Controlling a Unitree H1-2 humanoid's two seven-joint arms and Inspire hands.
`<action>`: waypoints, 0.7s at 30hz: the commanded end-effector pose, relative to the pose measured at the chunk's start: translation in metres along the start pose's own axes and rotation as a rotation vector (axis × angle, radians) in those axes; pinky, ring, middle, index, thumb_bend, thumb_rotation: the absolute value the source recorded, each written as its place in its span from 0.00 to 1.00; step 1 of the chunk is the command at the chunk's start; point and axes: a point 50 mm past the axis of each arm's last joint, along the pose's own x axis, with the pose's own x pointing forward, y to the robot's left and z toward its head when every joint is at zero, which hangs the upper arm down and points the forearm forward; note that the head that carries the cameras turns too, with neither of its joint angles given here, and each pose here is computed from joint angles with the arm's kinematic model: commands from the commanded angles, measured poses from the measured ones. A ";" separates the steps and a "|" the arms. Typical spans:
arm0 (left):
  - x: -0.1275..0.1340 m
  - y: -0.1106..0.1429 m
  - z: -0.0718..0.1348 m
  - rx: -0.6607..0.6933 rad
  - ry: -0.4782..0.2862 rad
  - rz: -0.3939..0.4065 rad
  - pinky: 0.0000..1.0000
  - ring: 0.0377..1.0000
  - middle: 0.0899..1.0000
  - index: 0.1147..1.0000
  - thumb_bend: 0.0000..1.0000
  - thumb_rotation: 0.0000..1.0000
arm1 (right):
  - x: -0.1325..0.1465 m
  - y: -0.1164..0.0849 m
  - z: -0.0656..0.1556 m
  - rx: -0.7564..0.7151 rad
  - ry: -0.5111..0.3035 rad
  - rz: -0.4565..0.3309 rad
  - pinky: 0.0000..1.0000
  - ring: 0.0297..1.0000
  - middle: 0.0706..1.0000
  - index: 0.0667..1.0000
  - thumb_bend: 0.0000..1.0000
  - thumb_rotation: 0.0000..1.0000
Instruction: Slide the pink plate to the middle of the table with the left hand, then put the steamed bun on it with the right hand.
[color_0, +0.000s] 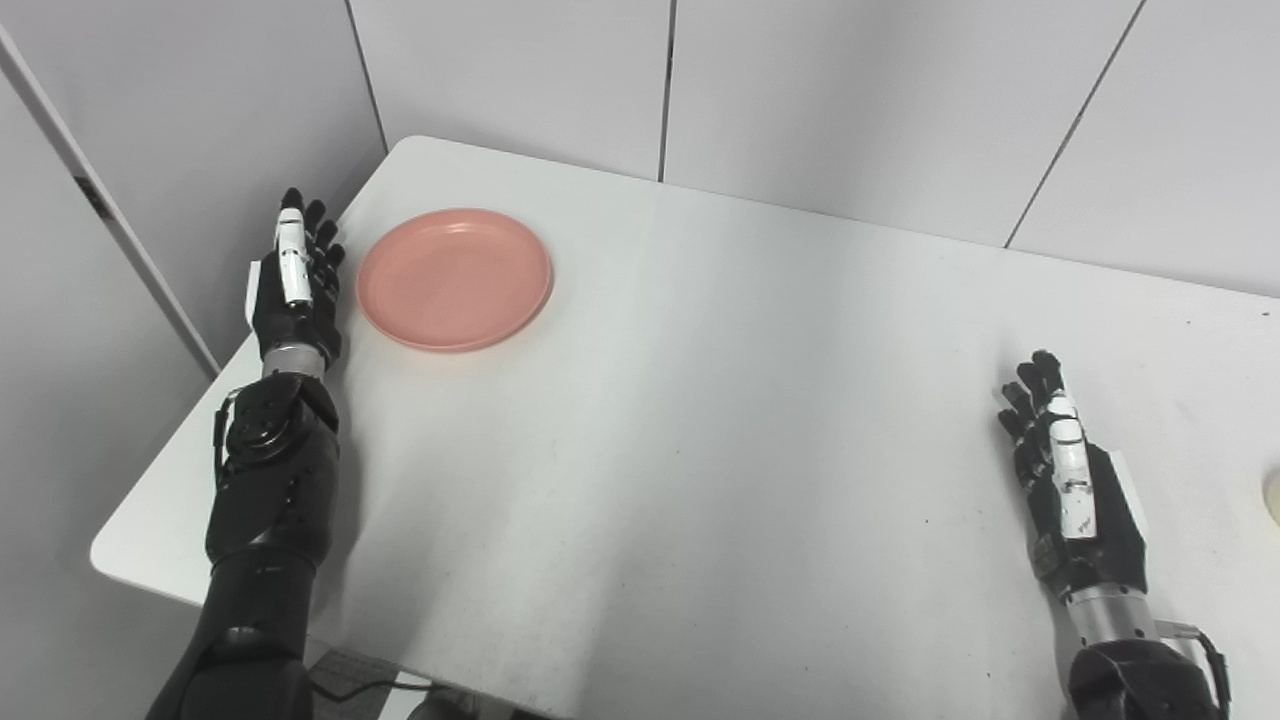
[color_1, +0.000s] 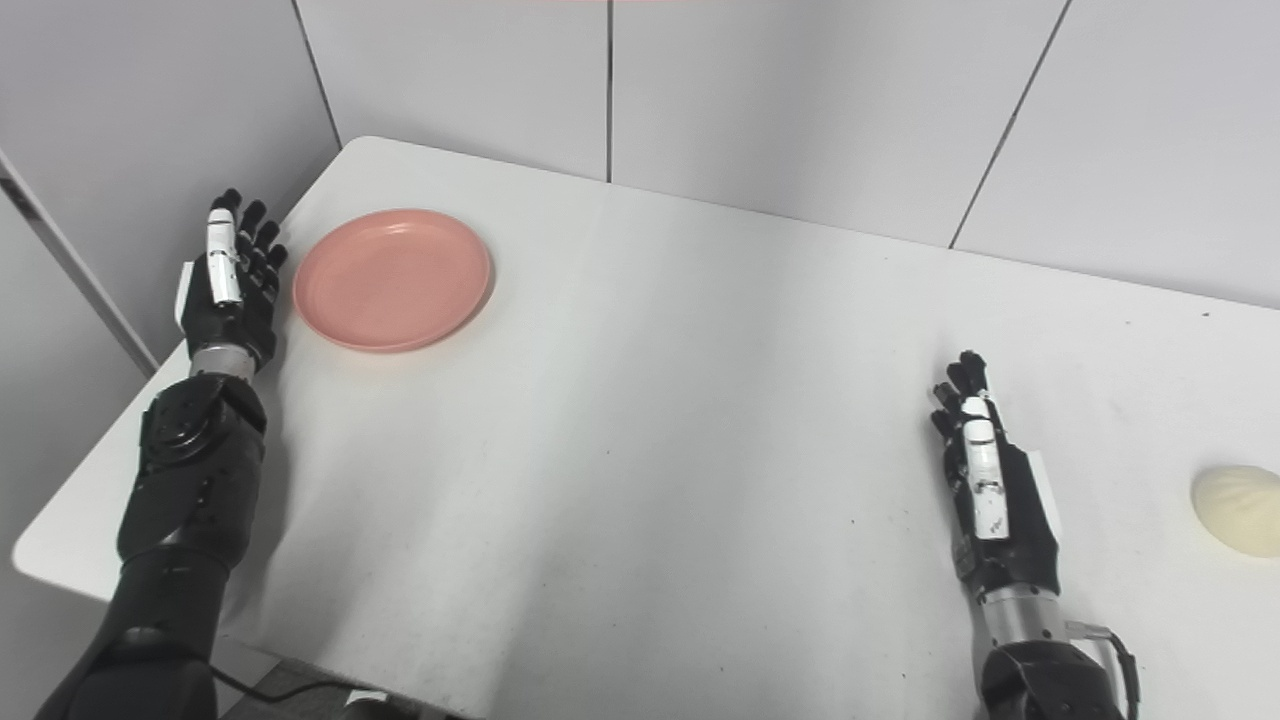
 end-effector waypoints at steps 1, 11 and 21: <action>0.005 -0.015 -0.001 0.002 0.032 -0.070 0.96 0.96 0.96 0.98 0.39 1.00 | -0.014 0.001 -0.016 0.009 0.055 -0.010 1.00 1.00 1.00 1.00 0.13 1.00; 0.005 -0.057 -0.019 -0.006 0.110 -0.189 0.95 0.94 0.95 0.96 0.38 1.00 | -0.015 0.005 -0.017 0.006 0.061 -0.014 1.00 1.00 1.00 1.00 0.15 1.00; -0.002 -0.091 -0.030 0.027 0.152 -0.301 0.98 0.94 0.93 0.95 0.39 1.00 | -0.015 0.008 -0.016 0.009 0.063 -0.007 1.00 1.00 1.00 1.00 0.15 1.00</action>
